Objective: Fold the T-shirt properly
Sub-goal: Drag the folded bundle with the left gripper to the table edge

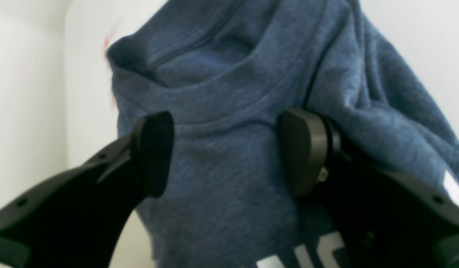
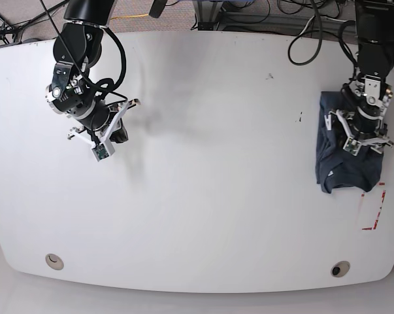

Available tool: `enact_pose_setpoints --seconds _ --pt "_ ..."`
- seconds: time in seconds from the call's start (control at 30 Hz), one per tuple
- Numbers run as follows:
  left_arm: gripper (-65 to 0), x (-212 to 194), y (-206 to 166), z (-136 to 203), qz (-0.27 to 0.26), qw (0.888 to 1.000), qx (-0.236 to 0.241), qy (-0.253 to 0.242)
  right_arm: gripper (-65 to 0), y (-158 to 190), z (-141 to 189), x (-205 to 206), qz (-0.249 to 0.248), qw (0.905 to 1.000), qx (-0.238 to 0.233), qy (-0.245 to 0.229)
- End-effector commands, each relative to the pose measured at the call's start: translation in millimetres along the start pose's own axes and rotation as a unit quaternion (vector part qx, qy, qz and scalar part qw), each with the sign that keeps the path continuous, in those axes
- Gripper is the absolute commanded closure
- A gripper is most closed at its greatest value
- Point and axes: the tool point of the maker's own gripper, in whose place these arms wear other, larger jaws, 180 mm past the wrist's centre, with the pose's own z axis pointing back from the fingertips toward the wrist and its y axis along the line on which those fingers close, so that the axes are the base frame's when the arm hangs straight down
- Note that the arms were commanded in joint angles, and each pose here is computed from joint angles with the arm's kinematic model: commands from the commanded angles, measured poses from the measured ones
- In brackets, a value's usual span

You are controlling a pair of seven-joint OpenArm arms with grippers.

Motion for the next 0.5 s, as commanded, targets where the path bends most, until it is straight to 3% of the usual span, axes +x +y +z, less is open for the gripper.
enact_pose_setpoints --seconds 0.0,0.33,0.47 --pt "-42.8 -50 19 10 -0.025 0.996 -0.008 0.088 -2.5 -3 4 16 0.009 0.9996 -0.003 -0.027" --pt "-42.8 -119 92 37 0.0 0.991 0.029 0.13 -2.5 -1 9 22 0.015 0.9992 -0.006 -0.036" --pt "-42.8 -99 110 36 0.03 0.995 0.021 0.095 -2.4 -1 9 22 0.015 0.9992 -0.006 -0.036"
